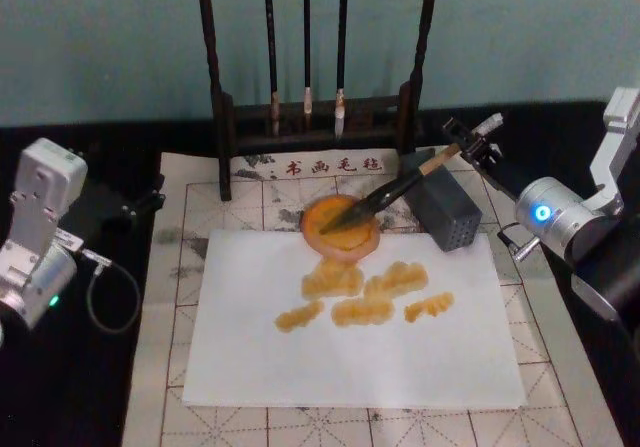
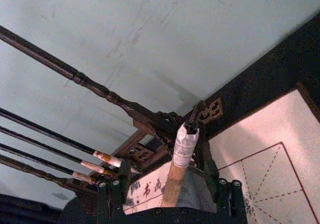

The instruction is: Pick up the brush from the inkstone, write on the paper, then place the brush back to its original position.

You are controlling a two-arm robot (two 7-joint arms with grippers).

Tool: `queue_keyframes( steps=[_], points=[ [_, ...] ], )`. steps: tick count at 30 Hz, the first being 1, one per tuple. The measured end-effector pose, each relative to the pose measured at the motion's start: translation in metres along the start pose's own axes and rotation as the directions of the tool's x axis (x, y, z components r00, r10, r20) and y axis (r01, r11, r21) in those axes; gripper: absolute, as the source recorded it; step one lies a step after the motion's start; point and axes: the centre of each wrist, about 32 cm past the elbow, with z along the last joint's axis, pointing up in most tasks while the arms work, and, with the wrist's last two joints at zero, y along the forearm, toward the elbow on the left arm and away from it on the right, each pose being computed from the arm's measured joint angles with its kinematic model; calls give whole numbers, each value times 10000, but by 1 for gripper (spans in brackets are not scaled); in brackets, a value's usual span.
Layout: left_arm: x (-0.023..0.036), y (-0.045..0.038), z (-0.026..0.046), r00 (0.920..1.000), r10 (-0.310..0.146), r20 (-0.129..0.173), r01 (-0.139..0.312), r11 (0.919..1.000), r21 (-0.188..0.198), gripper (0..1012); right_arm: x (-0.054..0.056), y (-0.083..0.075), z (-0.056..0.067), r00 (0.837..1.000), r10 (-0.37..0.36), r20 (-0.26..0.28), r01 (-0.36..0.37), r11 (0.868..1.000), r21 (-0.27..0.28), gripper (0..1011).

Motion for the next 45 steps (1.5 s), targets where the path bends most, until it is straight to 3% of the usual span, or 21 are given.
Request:
queue_keyframes(
  steps=[10, 11, 26, 45],
  points=[
    [0, 0, 0, 10000, 0, 0, 0, 10000, 0, 1001, 1, -2, 0, 10000, 10, -2, -10, 10000, 0, 743],
    [0, 0, 0, 10000, 1, 0, -1, 10000, 0, 1001, 1, -3, 0, 10000, 11, -2, -11, 10000, 0, 676],
    [0, 0, 0, 10000, 0, 0, 0, 10000, 0, 1001, 1, -3, 1, 10000, 12, 7, -12, 10000, -1, 211],
    [0, 0, 0, 10000, -1, 0, 1, 10000, 0, 1001, 1, -3, 1, 10000, 10, 8, -10, 10000, -1, 195]
  ],
)
